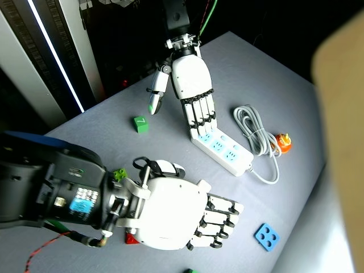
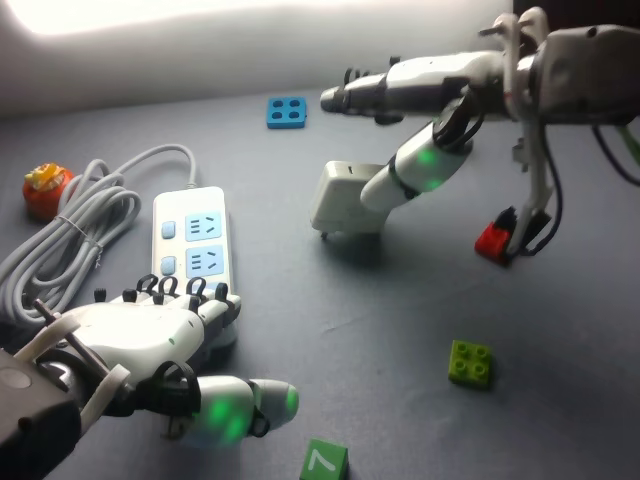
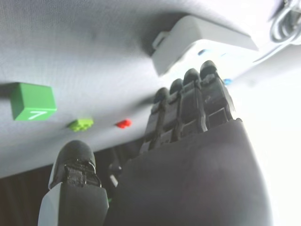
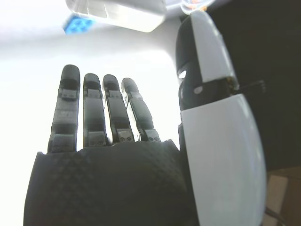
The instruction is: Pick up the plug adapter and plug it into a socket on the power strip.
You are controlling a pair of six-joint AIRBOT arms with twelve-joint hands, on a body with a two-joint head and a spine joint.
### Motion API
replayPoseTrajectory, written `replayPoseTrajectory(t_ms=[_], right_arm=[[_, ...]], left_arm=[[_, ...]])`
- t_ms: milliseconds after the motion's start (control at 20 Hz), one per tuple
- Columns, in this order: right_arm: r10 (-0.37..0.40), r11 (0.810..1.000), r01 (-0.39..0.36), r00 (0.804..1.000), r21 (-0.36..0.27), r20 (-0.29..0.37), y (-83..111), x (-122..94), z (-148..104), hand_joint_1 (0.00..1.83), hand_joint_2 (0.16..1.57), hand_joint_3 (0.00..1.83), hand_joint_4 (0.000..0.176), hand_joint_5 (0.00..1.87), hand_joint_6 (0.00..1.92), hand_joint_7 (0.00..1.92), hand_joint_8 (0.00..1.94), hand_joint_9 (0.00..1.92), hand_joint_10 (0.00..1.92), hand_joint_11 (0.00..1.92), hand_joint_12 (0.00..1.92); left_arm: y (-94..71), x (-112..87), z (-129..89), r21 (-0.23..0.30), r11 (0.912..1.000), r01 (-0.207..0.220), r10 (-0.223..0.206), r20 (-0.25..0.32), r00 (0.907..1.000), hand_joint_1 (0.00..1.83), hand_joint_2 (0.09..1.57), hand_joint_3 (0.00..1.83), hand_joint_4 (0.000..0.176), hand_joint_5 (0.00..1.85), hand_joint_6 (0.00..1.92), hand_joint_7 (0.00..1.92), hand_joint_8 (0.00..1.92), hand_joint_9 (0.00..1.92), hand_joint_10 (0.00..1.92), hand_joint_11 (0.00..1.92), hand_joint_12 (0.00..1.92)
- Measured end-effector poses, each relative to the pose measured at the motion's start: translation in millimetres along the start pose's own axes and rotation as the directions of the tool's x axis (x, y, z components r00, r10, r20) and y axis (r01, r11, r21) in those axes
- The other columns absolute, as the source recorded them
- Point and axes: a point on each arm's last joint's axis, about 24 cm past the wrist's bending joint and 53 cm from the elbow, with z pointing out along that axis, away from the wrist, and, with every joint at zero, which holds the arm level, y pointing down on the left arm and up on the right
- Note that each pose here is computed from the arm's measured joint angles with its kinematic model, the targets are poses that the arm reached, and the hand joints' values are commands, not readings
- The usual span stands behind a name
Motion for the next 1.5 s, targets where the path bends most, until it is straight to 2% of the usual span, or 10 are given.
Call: replayPoseTrajectory(t_ms=[200, 350, 550, 750, 850, 1150, 1500], right_arm=[[0.002, 1.0, -0.001, 1.0, 0.024, -0.016, -8.8, 6, 10, 1.14, 1.03, 0.0, 0.0, 0.01, 0.0, 0.01, 0.0, 0.01, 0.0, 0.0, 0.25], [-0.014, 1.0, 0.014, 1.0, 0.027, -0.006, -10.7, 3, 14, 1.16, 1.02, 0.0, 0.0, 0.03, 0.0, 0.03, 0.0, 0.03, 0.0, 0.0, 0.33], [-0.027, 0.998, 0.028, 1.0, 0.049, -0.012, -20.4, 7, 23, 1.15, 1.03, 0.0, 0.0, 0.05, 0.0, 0.04, 0.0, 0.03, 0.0, 0.0, 0.3], [-0.056, 0.997, 0.057, 0.998, 0.046, -0.02, -19.2, 12, 27, 1.11, 1.04, 0.0, 0.0, 0.04, 0.0, 0.03, 0.0, 0.03, 0.0, 0.0, 0.32], [-0.065, 0.997, 0.066, 0.998, 0.043, -0.023, -17.7, 15, 30, 1.12, 1.05, 0.01, 0.0, 0.04, 0.0, 0.03, 0.0, 0.02, 0.0, 0.0, 0.26], [-0.078, 0.996, 0.079, 0.997, 0.041, -0.018, -15.8, 14, 36, 1.14, 1.03, 0.0, 0.0, 0.09, 0.01, 0.11, 0.01, 0.1, 0.01, 0.0, 0.43], [-0.1, 0.994, 0.1, 0.995, 0.052, -0.015, -22.8, 16, 41, 1.15, 1.03, 0.0, 0.0, 0.15, 0.01, 0.15, 0.0, 0.14, 0.01, 0.0, 0.54]], left_arm=[[3.3, -1.2, 2, -0.009, 0.9999, 0.008, -0.008, 0.0, 1.0, 0.0, 1.14, 0.0, 0.0, 0.0, 0.0, 0.0, 0.0, 0.0, 0.0, 0.0, 0.0], [7.2, -0.4, 2, -0.021, 0.9997, 0.013, -0.013, -0.003, 0.9999, 0.0, 1.15, 0.01, 0.0, 0.0, 0.0, 0.0, 0.0, 0.0, 0.0, 0.0, 0.0], [8.5, 2.5, 2, -0.023, 0.9997, 0.011, -0.011, -0.012, 0.9999, 0.0, 1.15, 0.01, 0.0, 0.0, 0.0, 0.0, 0.0, 0.0, 0.0, 0.0, 0.0], [10.3, 5.1, 2, -0.025, 0.9997, 0.006, -0.006, -0.019, 0.9998, 0.0, 1.15, 0.0, 0.0, 0.0, 0.0, 0.0, 0.0, 0.0, 0.0, 0.0, 0.0], [11.1, 6.8, 2, -0.026, 0.9997, 0.005, -0.006, -0.025, 0.9997, 0.0, 1.15, 0.01, 0.0, 0.0, 0.0, 0.0, 0.0, 0.0, 0.0, 0.0, 0.0], [12.9, 10.5, 1, -0.034, 0.9992, 0.022, -0.024, -0.04, 0.9989, 0.0, 1.15, 0.0, 0.0, 0.0, 0.0, 0.0, 0.0, 0.0, 0.0, 0.0, 0.0], [12.5, 11.5, 1, -0.033, 0.9992, 0.023, -0.025, -0.044, 0.9987, 0.0, 1.15, 0.0, 0.0, 0.0, 0.0, 0.0, 0.0, 0.0, 0.0, 0.0, 0.0]])
